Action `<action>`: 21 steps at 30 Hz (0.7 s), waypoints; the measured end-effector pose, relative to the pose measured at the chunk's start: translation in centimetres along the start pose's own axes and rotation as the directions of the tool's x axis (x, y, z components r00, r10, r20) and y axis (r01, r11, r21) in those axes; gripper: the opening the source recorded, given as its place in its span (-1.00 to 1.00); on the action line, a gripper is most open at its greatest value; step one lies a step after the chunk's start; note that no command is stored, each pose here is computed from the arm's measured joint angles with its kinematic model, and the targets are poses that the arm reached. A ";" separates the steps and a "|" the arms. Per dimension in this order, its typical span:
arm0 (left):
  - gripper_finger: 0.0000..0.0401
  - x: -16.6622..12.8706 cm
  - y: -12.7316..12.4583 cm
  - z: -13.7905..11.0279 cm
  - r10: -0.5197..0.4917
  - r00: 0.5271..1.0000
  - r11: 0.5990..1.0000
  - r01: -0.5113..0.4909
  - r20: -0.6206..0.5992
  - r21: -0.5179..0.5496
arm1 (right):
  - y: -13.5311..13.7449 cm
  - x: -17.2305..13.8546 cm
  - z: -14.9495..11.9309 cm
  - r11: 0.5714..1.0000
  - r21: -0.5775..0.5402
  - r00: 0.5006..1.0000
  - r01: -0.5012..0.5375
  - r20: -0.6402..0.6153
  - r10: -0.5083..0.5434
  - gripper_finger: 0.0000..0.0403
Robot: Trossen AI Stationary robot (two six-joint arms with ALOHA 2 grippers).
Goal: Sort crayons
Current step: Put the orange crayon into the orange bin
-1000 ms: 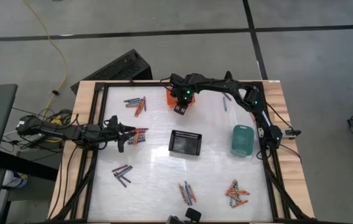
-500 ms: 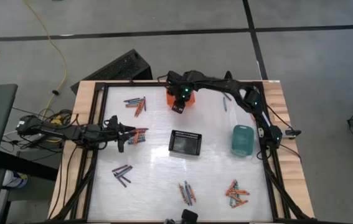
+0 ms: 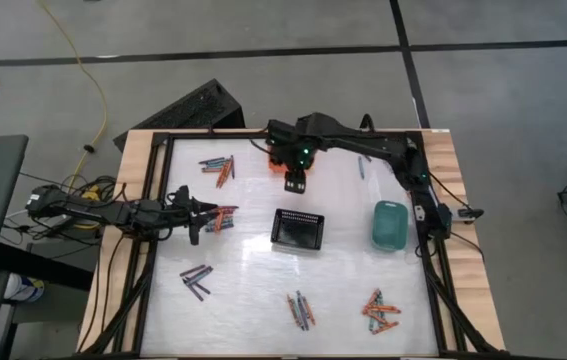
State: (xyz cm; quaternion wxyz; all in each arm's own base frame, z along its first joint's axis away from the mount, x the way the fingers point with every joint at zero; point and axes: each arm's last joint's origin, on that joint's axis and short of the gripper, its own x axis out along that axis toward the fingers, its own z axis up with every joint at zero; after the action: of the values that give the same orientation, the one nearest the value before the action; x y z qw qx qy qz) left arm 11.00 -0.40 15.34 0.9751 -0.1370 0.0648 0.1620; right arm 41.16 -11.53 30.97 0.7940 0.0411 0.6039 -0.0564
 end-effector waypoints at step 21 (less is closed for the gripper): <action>-0.42 -0.6 -0.3 5.8 0.117 0.975 0.972 -0.152 0.191 0.178 | 17.9 -6.7 -4.4 0.964 -0.196 0.982 0.178 0.090 -0.163 0.15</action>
State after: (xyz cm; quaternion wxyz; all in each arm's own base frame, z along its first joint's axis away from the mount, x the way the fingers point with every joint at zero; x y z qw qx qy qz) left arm 11.05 0.84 21.02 0.9723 -0.0225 0.0012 0.2326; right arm 37.69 7.03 36.16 0.8077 -0.0946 0.5784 -0.0639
